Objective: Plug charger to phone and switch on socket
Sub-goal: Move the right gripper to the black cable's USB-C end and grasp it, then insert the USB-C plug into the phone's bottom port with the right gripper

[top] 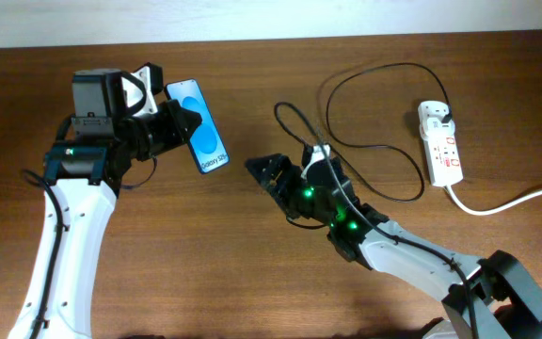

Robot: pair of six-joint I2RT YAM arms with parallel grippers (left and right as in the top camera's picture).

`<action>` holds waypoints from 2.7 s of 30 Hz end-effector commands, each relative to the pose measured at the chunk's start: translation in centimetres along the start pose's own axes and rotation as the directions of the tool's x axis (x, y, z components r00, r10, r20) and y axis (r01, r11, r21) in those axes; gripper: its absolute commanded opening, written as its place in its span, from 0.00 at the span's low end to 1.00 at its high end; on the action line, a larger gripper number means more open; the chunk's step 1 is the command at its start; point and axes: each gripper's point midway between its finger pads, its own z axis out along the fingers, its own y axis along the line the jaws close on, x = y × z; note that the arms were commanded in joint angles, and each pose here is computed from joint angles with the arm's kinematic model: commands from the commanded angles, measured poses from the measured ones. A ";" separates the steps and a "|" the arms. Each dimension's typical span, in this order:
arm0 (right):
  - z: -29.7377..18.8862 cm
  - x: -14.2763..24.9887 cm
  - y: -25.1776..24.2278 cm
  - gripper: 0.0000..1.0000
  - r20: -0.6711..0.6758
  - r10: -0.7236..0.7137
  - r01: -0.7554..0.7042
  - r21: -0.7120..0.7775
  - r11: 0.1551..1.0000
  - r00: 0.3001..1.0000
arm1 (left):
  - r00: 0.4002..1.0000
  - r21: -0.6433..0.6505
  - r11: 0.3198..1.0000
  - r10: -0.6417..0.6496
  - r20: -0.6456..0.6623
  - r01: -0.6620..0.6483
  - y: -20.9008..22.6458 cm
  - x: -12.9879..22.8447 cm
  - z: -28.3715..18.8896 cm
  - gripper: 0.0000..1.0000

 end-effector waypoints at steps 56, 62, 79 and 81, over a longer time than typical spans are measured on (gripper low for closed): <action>-1.9 -16.0 -13.2 0.04 -0.582 -0.598 0.829 0.298 0.474 0.551 | 0.915 -0.146 0.928 -0.364 -0.174 0.342 5.5 9.0 2.7 0.00; -6.8 -10.7 -0.7 0.04 -0.501 -0.675 0.802 0.065 0.594 0.541 | 0.850 0.001 0.850 -0.527 -0.007 0.527 3.7 3.4 3.7 0.00; -10.4 1.7 6.7 0.04 -0.637 -0.544 0.381 -0.389 0.839 0.547 | 0.792 0.270 0.757 -0.496 -0.357 0.596 -0.2 3.8 8.2 0.00; -10.3 1.6 6.6 0.05 -0.638 -0.543 0.390 -0.380 0.839 0.547 | 0.790 0.271 0.755 -0.494 -0.363 0.597 -0.3 3.9 8.2 0.00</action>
